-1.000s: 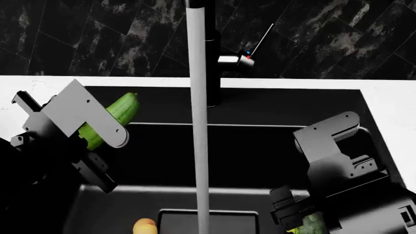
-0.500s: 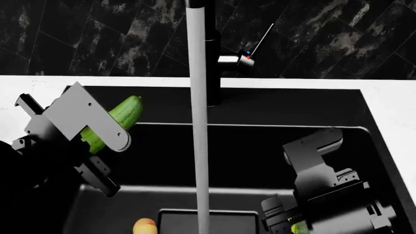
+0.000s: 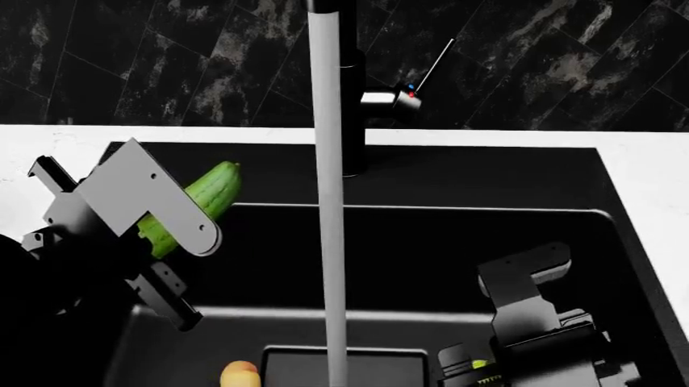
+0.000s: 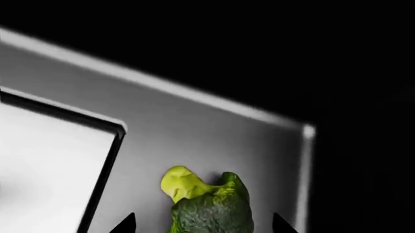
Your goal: Pick the cucumbers and broccolis from the sink and place them in one bowl. Place the apricot in the other bowl. Then turn off the sink faucet.
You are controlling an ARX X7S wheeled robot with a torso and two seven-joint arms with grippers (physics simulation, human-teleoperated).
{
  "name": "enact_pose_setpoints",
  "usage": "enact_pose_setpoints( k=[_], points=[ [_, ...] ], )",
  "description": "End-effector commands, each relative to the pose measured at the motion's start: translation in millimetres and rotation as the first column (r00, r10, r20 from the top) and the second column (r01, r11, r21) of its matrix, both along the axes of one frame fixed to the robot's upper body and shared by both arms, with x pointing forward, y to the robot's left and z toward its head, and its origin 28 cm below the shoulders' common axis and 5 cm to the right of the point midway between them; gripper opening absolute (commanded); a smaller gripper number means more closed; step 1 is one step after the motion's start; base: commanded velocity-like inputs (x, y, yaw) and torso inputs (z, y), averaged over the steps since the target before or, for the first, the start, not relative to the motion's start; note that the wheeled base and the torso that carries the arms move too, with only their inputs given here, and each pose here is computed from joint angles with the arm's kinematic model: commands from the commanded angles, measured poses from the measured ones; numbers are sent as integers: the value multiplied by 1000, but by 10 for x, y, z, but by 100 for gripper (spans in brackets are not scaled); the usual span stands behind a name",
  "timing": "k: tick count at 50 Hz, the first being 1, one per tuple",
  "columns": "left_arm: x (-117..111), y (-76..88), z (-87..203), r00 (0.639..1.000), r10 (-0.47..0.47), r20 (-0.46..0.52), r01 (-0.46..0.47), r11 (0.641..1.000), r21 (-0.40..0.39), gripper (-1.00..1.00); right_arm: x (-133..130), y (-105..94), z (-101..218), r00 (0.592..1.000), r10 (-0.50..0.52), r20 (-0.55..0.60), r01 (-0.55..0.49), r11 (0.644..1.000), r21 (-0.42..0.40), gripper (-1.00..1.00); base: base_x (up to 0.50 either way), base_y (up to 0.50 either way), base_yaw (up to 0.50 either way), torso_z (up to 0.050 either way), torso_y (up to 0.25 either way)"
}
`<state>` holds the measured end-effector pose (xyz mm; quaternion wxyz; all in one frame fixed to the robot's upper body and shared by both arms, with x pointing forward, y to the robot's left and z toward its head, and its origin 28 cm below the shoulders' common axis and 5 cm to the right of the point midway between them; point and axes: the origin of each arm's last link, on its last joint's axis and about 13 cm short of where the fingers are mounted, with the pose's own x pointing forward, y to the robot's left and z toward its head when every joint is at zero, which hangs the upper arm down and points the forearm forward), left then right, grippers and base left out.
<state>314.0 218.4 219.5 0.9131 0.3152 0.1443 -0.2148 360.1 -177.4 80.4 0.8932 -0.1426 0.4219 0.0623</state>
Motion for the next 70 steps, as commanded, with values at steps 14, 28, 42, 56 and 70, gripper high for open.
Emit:
enact_pose_setpoints(
  k=[14, 28, 42, 56, 70],
  points=[
    [-8, -43, 45, 1000, -20, 8, 20, 999, -26, -100, -101, 133, -378, 996, -10, -89, 13, 999, 36, 100, 0, 0, 0, 0, 0],
    [-37, -65, 45, 999, -32, 9, 32, 999, -17, -100, -151, 66, -418, 992, -74, -101, 80, 996, 50, 100, 0, 0, 0, 0, 0],
    [-38, -36, -36, 1000, -17, 11, 18, 999, -41, -100, -105, 149, -481, 998, -55, 29, 51, 989, 142, -100, 1, 0, 1, 0, 0],
    [-44, -16, -72, 1000, 3, 30, -1, 996, -86, -100, -437, 210, 40, 953, -23, 304, -32, 984, 176, -100, 0, 0, 1, 0, 0],
    [-91, 34, 45, 996, 21, 82, -8, 987, -158, -100, -937, 300, 956, 827, 48, 560, -111, 991, 80, -100, 0, 0, 0, 0, 0]
  ],
)
